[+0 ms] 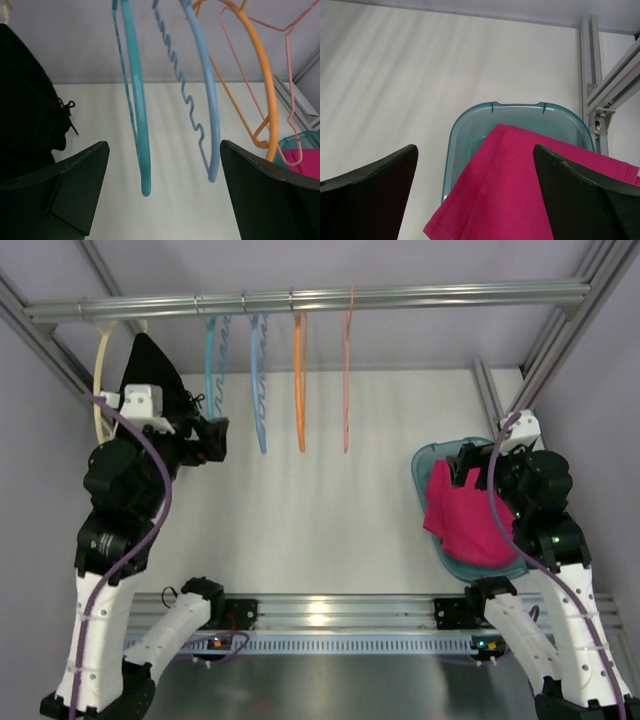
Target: Remove the trousers from the hanger
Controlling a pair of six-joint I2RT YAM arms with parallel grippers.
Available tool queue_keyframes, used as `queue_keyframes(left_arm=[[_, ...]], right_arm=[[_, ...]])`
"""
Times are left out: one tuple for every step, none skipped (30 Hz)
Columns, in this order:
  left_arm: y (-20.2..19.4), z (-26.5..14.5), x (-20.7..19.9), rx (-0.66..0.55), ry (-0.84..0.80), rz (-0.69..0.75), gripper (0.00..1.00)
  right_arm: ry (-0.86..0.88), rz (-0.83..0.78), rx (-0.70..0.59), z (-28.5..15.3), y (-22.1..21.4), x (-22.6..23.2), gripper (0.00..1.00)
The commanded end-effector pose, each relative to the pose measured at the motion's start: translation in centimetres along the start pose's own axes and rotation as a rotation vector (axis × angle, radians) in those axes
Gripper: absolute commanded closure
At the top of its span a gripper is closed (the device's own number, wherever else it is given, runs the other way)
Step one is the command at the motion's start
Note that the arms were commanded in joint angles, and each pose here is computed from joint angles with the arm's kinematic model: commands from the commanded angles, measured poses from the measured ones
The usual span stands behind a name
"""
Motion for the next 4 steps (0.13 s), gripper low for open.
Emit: queue_keyframes(left_arm=[[-0.7, -2.0, 2.1, -0.013, 0.098, 0.054, 0.01], [-1.0, -2.3, 2.6, -0.011, 0.123, 0.063, 0.01], [-1.7, -2.9, 3.1, -0.002, 0.145, 0.068, 0.01], [-1.8, -3.2, 3.4, -0.007, 0.165, 0.077, 0.01]], right_arm=[[0.018, -0.005, -0.101, -0.5, 2.6, -0.1, 0.01], [0.026, -0.005, -0.102, -0.5, 2.6, -0.1, 0.01], [0.030, -0.005, -0.104, -0.5, 2.7, 0.0, 0.01], [0.038, -0.006, -0.106, -0.5, 2.9, 0.0, 0.01]])
Point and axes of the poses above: each gripper's point midway between its finger pads, its own z axis out along the fingers, its own x axis along the line the jaws close on, y = z × x, the point moved 8 cm from there along -z, back along the fingers, and after that the axes turned 11 degrees about -z, right-handed, at the moved point
